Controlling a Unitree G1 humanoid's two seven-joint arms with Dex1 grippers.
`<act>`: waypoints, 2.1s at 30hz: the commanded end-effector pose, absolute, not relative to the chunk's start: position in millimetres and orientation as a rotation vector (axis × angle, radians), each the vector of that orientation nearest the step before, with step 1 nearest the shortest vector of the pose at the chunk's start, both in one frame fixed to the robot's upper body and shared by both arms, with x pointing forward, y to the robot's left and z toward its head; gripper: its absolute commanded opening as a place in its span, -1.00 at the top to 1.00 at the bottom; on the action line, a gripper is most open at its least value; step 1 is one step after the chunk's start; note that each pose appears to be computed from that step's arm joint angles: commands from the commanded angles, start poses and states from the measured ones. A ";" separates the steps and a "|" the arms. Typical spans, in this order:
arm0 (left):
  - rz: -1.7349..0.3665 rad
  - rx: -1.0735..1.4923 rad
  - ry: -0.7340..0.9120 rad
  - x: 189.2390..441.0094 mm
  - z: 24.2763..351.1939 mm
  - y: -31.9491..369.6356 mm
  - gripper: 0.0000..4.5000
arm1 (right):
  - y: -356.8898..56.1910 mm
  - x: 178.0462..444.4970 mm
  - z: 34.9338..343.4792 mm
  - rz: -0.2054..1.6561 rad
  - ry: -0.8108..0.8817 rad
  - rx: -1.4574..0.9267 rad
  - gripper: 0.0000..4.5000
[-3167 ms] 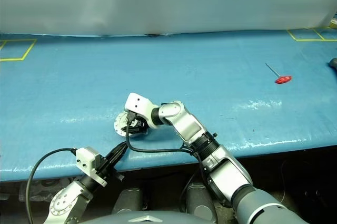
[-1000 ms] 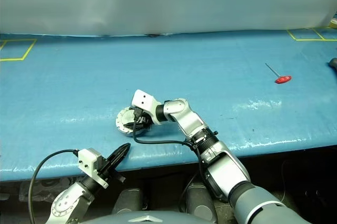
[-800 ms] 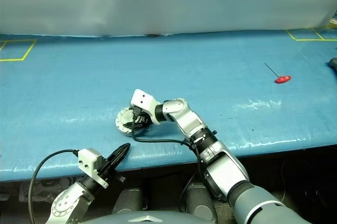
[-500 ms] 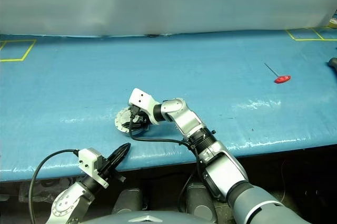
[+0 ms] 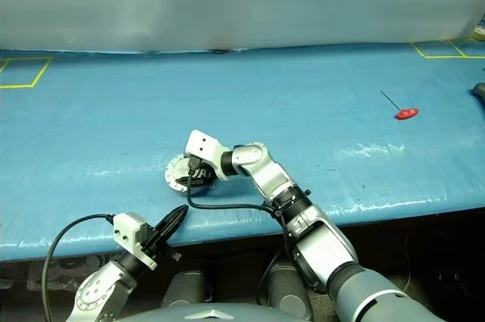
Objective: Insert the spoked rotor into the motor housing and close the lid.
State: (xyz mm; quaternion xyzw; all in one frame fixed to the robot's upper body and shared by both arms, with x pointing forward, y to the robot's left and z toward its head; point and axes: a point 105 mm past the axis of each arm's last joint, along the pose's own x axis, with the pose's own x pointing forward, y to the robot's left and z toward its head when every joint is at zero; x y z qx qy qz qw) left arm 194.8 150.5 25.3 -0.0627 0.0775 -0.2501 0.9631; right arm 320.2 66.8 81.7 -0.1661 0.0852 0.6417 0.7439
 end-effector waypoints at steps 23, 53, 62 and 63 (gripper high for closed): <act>-0.521 -0.119 0.121 196.3 32.9 149.7 1.00 | 62.0 319.0 65.9 1.394 0.257 -0.457 -0.35; -0.528 -0.147 0.329 272.8 106.5 207.0 1.00 | 63.5 322.0 66.2 1.368 0.264 -0.440 -0.35; -0.643 -0.202 0.440 286.4 104.7 203.1 1.00 | 63.1 323.0 68.0 1.363 0.257 -0.439 -0.35; -0.649 -0.192 0.452 287.6 103.1 202.8 1.00 | 62.8 323.1 68.0 1.362 0.256 -0.439 -0.35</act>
